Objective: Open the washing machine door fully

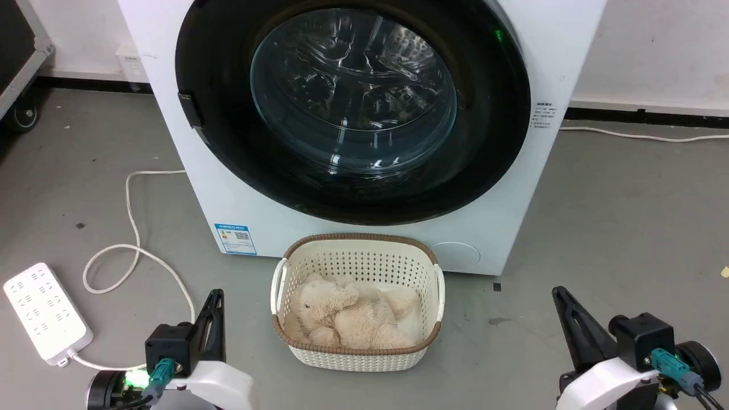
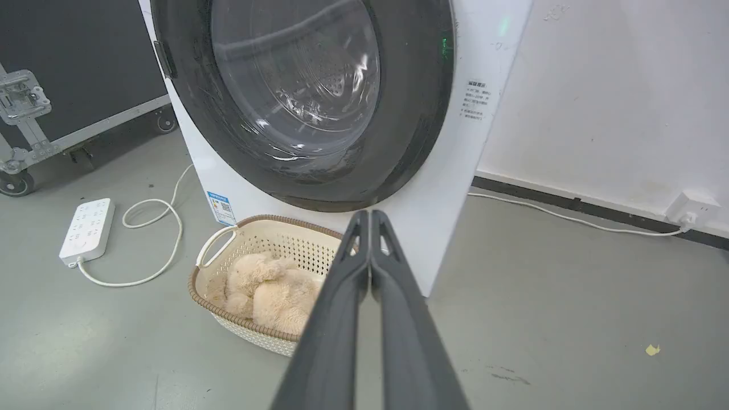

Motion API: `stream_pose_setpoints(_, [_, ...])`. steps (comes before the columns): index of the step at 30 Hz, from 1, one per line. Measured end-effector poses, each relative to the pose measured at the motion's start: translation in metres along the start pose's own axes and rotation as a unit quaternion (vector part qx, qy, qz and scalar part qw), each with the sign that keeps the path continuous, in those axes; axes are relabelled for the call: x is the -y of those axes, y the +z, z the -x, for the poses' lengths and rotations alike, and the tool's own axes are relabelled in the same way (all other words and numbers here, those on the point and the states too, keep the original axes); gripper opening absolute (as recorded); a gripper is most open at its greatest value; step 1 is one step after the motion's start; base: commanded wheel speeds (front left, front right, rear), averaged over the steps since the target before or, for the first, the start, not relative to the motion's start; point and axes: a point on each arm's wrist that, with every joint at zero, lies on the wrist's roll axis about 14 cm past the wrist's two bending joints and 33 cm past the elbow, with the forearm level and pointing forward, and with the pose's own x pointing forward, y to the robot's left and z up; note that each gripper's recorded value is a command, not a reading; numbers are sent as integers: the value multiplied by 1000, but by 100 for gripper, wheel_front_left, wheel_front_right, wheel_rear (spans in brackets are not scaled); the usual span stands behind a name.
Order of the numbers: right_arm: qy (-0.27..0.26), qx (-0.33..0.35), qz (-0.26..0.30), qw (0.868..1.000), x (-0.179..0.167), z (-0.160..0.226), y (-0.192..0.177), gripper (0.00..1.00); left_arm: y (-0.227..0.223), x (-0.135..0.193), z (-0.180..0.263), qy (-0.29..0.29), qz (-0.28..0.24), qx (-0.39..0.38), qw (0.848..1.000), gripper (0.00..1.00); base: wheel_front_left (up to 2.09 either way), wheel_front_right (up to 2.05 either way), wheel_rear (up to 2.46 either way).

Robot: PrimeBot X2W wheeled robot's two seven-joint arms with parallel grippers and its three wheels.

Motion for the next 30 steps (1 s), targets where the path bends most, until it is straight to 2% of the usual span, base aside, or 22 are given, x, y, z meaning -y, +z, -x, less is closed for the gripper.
stream_pose_setpoints(30, [0, 0, 0, 1000, 0, 0, 0, 0, 0, 0, 0, 0, 0, 0, 1000, 0, 0, 0, 0])
